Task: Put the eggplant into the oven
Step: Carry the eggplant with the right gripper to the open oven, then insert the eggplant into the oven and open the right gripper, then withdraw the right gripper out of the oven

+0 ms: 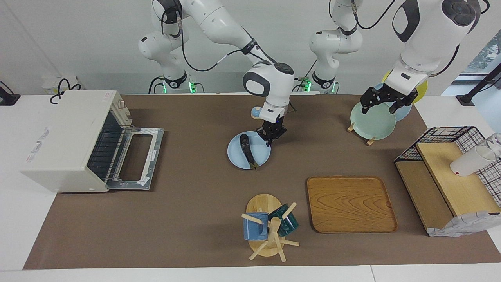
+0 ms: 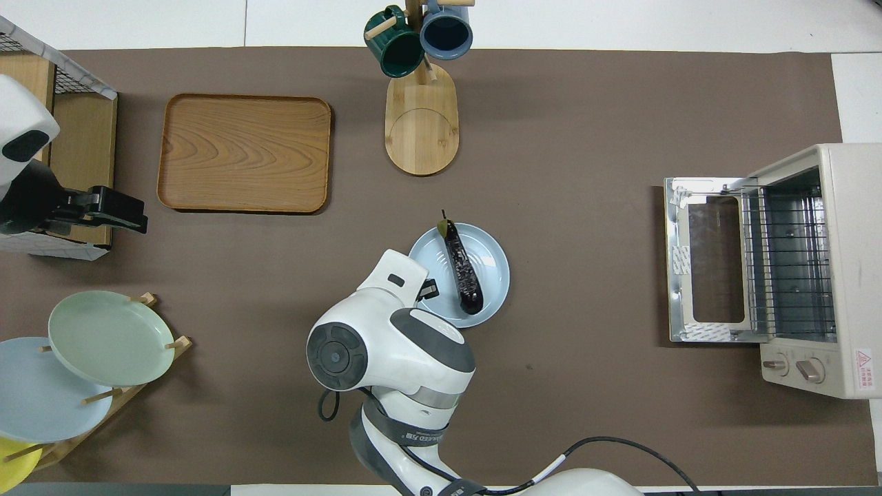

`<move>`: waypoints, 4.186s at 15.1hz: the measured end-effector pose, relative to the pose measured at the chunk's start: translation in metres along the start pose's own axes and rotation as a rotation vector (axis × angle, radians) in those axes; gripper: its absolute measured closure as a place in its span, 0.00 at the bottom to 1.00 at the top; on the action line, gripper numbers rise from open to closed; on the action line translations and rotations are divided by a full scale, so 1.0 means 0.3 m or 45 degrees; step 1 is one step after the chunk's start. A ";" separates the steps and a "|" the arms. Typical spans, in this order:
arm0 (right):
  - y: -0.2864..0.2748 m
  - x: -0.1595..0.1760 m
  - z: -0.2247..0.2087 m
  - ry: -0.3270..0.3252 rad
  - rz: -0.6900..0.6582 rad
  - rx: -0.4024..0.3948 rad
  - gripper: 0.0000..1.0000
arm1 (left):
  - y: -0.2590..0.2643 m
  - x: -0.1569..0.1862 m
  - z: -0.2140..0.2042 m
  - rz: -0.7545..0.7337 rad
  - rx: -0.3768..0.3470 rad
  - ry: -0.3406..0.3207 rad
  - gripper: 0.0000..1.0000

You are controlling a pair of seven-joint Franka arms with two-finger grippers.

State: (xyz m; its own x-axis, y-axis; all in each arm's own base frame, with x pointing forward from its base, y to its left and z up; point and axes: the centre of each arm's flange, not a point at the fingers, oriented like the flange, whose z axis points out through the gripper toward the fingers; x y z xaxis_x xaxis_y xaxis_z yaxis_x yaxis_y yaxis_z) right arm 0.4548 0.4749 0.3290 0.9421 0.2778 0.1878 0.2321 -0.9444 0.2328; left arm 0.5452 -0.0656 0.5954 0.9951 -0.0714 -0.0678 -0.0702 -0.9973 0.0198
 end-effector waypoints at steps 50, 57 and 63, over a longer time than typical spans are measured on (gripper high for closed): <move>1.528 -0.192 0.000 -0.177 0.017 0.084 0.82 | 0.000 0.000 0.000 0.000 0.000 0.000 0.00; 1.399 -0.145 0.282 -0.167 0.082 0.179 0.99 | 0.000 0.000 0.000 0.000 0.000 0.000 0.00; 1.388 -0.194 0.353 -0.226 0.086 0.188 0.99 | 0.000 0.000 0.000 0.000 0.000 0.000 0.00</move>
State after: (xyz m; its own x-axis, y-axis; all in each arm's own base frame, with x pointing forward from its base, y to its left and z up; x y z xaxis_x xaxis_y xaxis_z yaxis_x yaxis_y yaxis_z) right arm 0.5221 0.0467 0.3139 0.9814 0.1904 0.0248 0.1878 -0.9788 0.0812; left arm 0.5451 -0.0655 0.5955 0.9952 -0.0712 -0.0676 -0.0700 -0.9973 0.0198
